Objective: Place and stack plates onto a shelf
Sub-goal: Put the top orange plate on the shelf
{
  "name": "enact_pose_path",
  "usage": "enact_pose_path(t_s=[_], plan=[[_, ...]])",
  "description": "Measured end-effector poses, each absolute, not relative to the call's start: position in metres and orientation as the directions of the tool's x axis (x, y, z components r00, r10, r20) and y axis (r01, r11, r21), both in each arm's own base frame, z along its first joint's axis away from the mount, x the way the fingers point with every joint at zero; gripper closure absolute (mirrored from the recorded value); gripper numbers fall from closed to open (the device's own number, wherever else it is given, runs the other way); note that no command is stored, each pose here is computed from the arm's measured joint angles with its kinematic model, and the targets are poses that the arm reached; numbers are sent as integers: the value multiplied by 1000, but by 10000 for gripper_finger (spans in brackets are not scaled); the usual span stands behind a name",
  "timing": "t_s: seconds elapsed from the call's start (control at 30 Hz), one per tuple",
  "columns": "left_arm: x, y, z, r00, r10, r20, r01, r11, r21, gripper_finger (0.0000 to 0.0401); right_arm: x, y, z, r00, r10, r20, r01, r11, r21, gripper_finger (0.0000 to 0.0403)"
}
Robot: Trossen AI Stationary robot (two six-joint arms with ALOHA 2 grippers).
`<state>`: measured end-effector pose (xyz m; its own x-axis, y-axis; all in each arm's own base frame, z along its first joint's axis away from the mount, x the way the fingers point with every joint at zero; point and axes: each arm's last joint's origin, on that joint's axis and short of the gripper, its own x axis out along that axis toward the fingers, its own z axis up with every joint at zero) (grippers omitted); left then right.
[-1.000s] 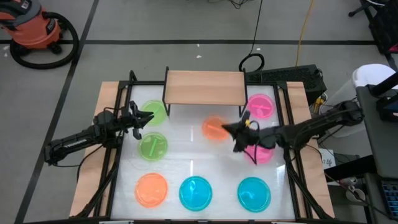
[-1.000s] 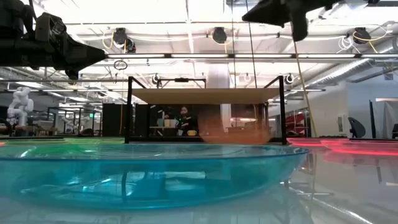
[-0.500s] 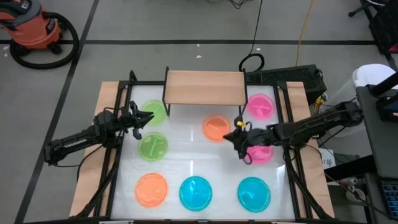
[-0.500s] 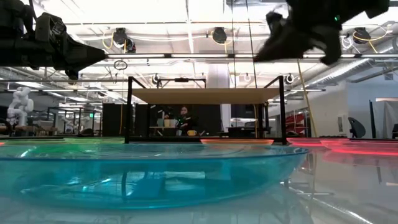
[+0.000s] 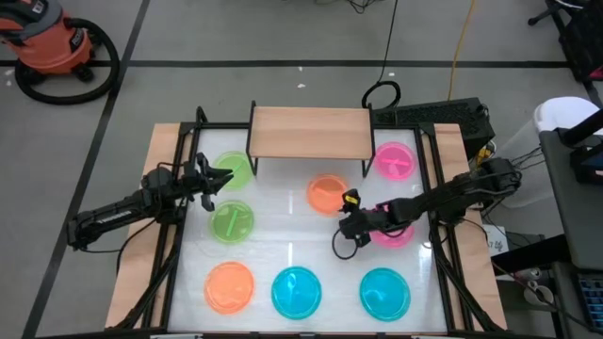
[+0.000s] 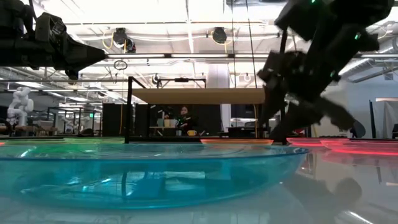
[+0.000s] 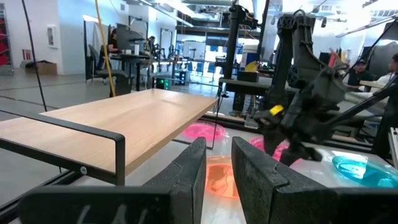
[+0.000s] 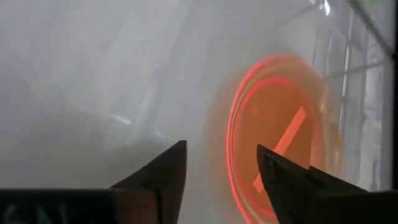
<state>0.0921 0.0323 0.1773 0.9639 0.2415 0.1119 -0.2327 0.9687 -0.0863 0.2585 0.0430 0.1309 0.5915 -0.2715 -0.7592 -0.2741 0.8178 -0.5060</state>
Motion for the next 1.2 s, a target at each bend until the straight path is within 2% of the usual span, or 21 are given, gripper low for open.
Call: enact_pose_path(t_s=[0.2,0.4,0.5,0.63,0.7,0.83,1.03,1.2], plan=[[92,32,177,964,241,112,-232,969,-86,320,263,33,113,526,-389,-757,-234,789,-568,239],[92,32,177,964,242,112,-233,969,-86,320,266,27,103,498,-416,-761,-223,786,-576,275],[92,32,177,964,241,112,-233,969,-86,320,266,26,101,489,-413,-768,-229,789,-570,309],[92,32,177,964,242,112,-233,969,-86,320,266,28,102,501,-401,-767,-234,790,-566,378],[92,32,177,964,241,112,-232,969,-86,320,266,32,105,522,-388,-759,-239,788,-567,396],[92,32,177,964,242,112,-233,969,-86,320,265,44,116,591,-334,-734,-244,794,-558,400],[92,32,177,964,242,112,-233,969,-86,320,261,68,150,737,-239,-632,-219,801,-558,402],[92,32,177,964,242,112,-233,969,-86,320,254,82,188,862,-153,-482,-172,808,-564,403]])
